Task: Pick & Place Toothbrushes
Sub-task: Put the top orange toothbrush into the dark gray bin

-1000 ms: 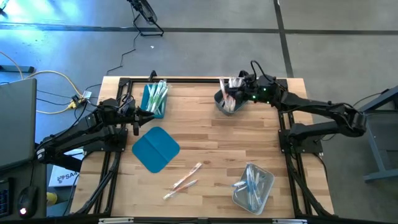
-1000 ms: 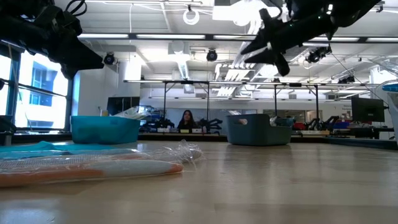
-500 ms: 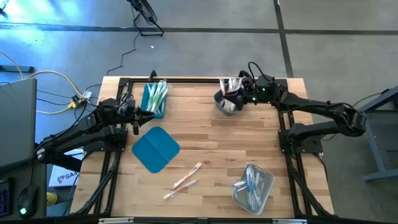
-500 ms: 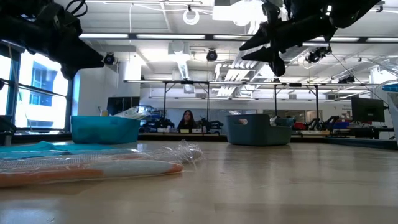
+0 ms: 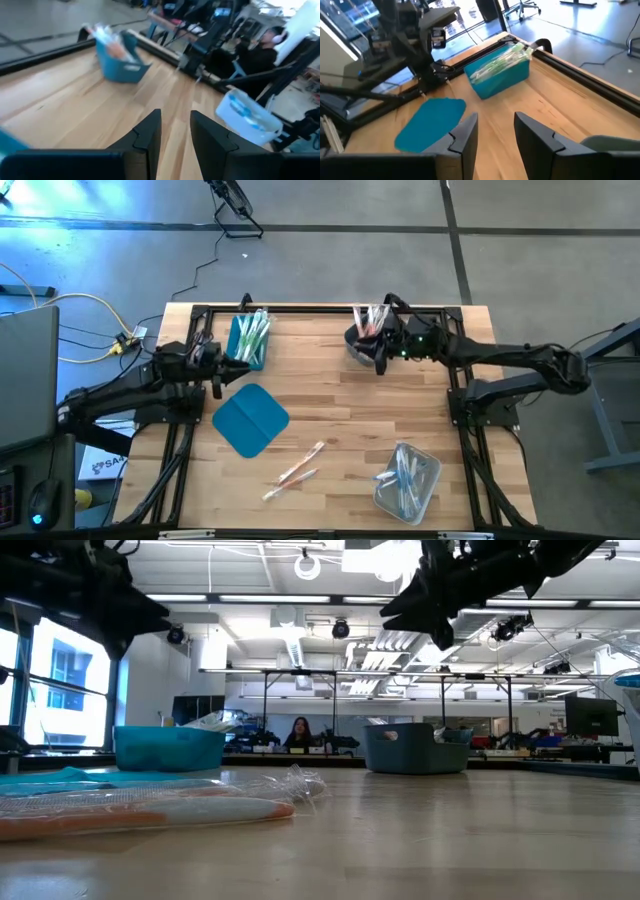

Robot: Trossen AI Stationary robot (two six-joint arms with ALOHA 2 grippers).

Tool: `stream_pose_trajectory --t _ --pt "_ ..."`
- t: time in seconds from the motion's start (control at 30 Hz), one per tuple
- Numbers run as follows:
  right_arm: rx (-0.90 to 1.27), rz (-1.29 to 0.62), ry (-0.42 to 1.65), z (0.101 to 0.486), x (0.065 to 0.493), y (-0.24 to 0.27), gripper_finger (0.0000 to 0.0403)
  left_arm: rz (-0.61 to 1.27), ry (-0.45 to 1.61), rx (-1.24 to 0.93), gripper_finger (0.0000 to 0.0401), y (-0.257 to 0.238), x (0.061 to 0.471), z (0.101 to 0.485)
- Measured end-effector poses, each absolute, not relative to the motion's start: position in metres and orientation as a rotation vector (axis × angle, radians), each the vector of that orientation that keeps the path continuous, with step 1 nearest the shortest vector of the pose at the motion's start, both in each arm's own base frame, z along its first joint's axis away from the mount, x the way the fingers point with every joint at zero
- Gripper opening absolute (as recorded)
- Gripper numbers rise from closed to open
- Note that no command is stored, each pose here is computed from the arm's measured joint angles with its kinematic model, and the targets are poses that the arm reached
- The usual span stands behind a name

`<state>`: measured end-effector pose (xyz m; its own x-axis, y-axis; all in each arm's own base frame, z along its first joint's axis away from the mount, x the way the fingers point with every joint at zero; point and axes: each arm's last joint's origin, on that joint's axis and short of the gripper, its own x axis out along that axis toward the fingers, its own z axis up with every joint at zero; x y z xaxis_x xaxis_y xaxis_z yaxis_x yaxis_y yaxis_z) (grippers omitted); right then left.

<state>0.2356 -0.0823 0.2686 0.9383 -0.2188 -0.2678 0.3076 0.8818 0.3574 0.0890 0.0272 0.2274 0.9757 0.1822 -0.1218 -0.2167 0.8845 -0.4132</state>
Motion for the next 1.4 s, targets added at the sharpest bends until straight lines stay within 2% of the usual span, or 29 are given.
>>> stream_pose_trajectory --t 0.17,0.77,1.4 --pt "0.361 -0.26 0.232 0.269 0.24 -0.068 0.012 0.176 0.061 -0.412 0.0099 0.02 0.099 0.231" --pt "0.356 -0.237 0.28 0.265 0.242 -0.056 0.012 0.21 0.294 -0.375 0.0099 -0.028 0.153 0.207" --pt "0.299 -0.231 0.31 0.262 0.241 -0.056 0.012 0.188 0.349 -0.322 0.0099 -0.09 0.209 0.259"
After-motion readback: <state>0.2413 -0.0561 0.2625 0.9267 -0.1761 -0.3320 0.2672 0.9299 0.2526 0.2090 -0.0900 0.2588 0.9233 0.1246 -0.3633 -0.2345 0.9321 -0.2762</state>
